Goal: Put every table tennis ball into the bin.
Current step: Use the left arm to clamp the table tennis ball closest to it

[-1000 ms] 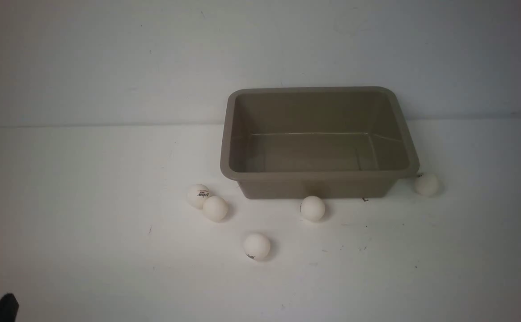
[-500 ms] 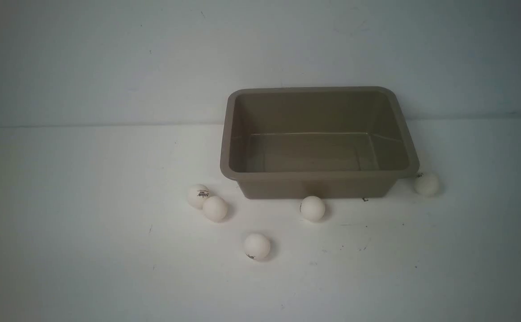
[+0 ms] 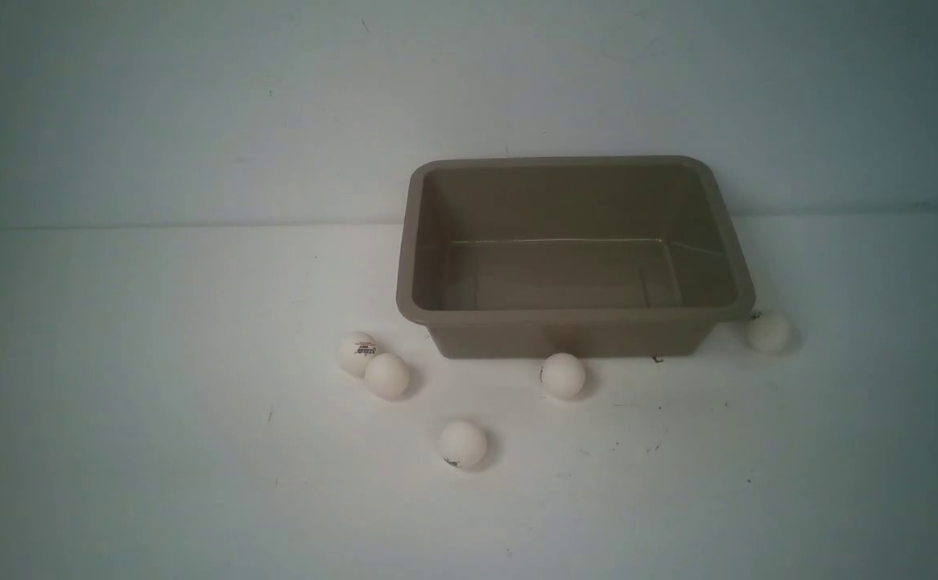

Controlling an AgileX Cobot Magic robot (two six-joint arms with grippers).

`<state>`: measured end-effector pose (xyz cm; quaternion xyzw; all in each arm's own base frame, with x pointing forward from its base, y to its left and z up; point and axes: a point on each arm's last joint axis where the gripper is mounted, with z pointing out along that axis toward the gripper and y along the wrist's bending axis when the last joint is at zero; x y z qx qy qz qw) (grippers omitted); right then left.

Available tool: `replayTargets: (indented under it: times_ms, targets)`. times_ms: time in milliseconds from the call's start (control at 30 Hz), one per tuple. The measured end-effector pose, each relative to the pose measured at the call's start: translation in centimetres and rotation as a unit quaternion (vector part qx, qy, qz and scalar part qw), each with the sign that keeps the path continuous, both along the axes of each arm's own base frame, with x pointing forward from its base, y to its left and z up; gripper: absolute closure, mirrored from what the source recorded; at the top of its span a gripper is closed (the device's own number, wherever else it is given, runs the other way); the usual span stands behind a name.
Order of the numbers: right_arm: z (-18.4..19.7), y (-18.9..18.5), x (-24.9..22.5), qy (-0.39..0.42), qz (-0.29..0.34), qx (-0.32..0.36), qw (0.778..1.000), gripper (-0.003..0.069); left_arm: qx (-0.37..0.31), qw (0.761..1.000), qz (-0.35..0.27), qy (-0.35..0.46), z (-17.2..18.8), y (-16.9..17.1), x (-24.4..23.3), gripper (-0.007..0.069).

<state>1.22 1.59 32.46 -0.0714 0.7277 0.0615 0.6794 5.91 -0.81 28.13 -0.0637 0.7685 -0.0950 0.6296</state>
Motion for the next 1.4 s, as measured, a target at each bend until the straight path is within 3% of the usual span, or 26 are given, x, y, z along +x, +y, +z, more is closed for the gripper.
replayTargets:
  times_ms: [133, 367, 900, 1100, 1267, 1400]
  targets:
    - [0.0, 0.0, 0.0, 0.0, 0.002, 0.003, 1.0, 0.0416, -0.01, 0.993, -0.093, 0.067, 1.6, -1.5, 1.5, 0.0081]
    - [-0.1, 0.1, 0.0, 0.004, 0.004, 0.004, 1.0, 0.0416, 0.027, 0.963, -0.241, 0.115, 2.3, -3.4, 5.3, 0.0081]
    - [-0.7, 0.1, -0.1, 0.038, 0.006, -0.012, 0.999, 0.0416, 0.102, 0.92, -0.338, 0.168, 0.4, -3.5, 12.0, 0.0081]
    - [-1.0, 0.0, -0.1, 0.05, 0.004, -0.022, 0.999, 0.0416, 0.098, 0.905, -0.376, 0.17, 0.2, -3.9, 13.2, 0.0081]
    - [-1.0, 0.0, -0.1, 0.051, 0.003, -0.024, 0.998, 0.0416, 0.082, 0.907, -0.376, 0.171, 0.7, -4.0, 13.5, 0.0081]
    - [-1.0, 0.0, -0.1, 0.052, 0.003, -0.024, 0.998, 0.0416, 0.047, 0.905, -0.377, 0.19, 2.9, -4.1, 13.7, 0.0081]
